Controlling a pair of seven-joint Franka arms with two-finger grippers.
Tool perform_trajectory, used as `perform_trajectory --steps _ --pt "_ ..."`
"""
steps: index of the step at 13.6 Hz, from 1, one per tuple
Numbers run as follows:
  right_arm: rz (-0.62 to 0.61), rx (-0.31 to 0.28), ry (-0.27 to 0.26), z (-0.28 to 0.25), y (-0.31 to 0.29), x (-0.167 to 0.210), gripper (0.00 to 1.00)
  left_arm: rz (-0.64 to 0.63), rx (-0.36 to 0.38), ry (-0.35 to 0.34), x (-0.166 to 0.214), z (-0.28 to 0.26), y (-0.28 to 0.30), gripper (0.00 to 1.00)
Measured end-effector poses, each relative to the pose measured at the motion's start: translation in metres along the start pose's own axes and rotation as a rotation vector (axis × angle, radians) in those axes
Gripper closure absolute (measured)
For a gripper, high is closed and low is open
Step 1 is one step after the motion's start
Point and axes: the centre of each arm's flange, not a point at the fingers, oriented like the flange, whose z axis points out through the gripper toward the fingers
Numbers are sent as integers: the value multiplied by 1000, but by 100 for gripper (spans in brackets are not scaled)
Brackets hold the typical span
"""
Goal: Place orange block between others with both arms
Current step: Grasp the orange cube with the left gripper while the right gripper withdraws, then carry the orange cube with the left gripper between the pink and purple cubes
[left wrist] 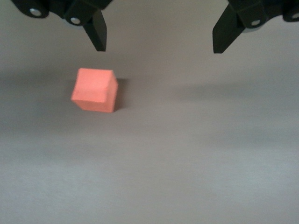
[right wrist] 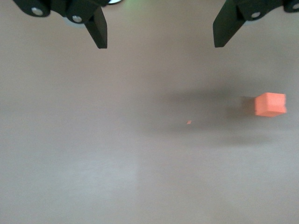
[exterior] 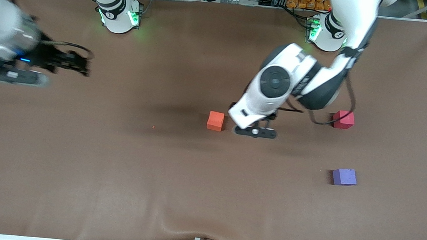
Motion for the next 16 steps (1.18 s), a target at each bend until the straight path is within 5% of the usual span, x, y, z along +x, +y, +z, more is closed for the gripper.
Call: perform_trajectory --steps 6,16 --pt "-94 2 2 -18 110 -6 0 99 2 35 -14 73 65 0" --pt "-107 -22 -15 -13 123 -7 0 144 43 59 -23 152 94 0"
